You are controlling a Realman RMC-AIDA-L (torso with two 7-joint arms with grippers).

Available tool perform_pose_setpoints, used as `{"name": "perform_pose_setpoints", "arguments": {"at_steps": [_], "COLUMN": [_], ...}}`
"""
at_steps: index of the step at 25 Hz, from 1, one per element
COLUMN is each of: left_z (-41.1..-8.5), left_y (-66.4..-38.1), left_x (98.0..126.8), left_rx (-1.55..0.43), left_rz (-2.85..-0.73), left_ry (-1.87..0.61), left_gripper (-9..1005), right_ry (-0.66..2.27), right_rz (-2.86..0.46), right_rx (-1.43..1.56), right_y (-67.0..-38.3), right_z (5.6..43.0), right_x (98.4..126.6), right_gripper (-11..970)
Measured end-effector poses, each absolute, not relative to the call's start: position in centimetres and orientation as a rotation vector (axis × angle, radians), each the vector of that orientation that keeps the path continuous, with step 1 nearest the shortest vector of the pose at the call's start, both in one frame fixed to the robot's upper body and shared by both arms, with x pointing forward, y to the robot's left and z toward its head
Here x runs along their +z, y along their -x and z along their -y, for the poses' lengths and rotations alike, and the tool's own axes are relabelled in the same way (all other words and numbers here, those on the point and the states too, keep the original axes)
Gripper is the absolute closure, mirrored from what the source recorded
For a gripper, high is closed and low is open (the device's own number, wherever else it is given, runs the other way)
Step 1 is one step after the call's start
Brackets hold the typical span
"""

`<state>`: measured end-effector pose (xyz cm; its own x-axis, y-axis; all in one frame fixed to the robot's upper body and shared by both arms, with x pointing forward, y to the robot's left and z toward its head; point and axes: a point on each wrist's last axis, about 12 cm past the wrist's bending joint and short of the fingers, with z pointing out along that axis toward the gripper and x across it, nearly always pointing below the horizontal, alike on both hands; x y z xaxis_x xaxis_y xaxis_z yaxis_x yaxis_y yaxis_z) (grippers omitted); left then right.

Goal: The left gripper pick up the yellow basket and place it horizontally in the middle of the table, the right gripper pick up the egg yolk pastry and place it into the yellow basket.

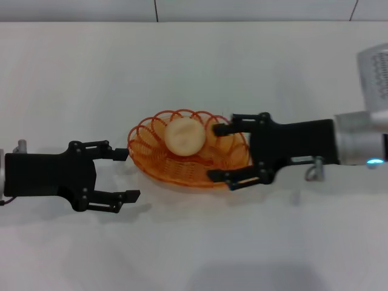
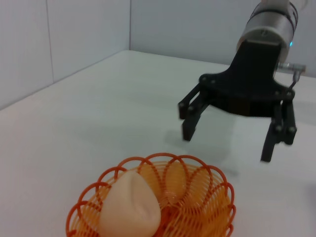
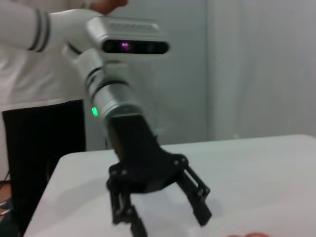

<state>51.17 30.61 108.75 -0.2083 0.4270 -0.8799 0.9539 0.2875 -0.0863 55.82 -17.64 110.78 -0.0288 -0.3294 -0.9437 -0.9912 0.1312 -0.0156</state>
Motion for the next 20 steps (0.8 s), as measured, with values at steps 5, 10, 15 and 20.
{"name": "perform_pose_setpoints", "arguments": {"at_steps": [5,10,15,20], "left_z": [-30.4,-30.5,-30.5,-30.5], "left_y": [-51.4,-51.5,-51.5,-51.5], "left_x": [108.9,108.9,108.9,108.9], "left_rx": [-0.855,-0.849,-0.849,-0.85], "left_rz": [-1.777,-1.783,-1.787,-1.792], "left_ry": [-1.262,-1.254,-1.249,-1.243], "left_gripper": [148,149,149,149], "right_ry": [1.338,1.39,1.422,1.437], "right_rz": [-1.523,-1.549,-1.579,-1.597], "right_rx": [0.954,0.943,0.929,0.906], "right_y": [-55.4,-54.8,-54.5,-54.3], "right_z": [21.2,23.9,25.4,25.8], "right_x": [111.4,111.7,111.6,111.1], "right_gripper": [99,98,98,98]}}
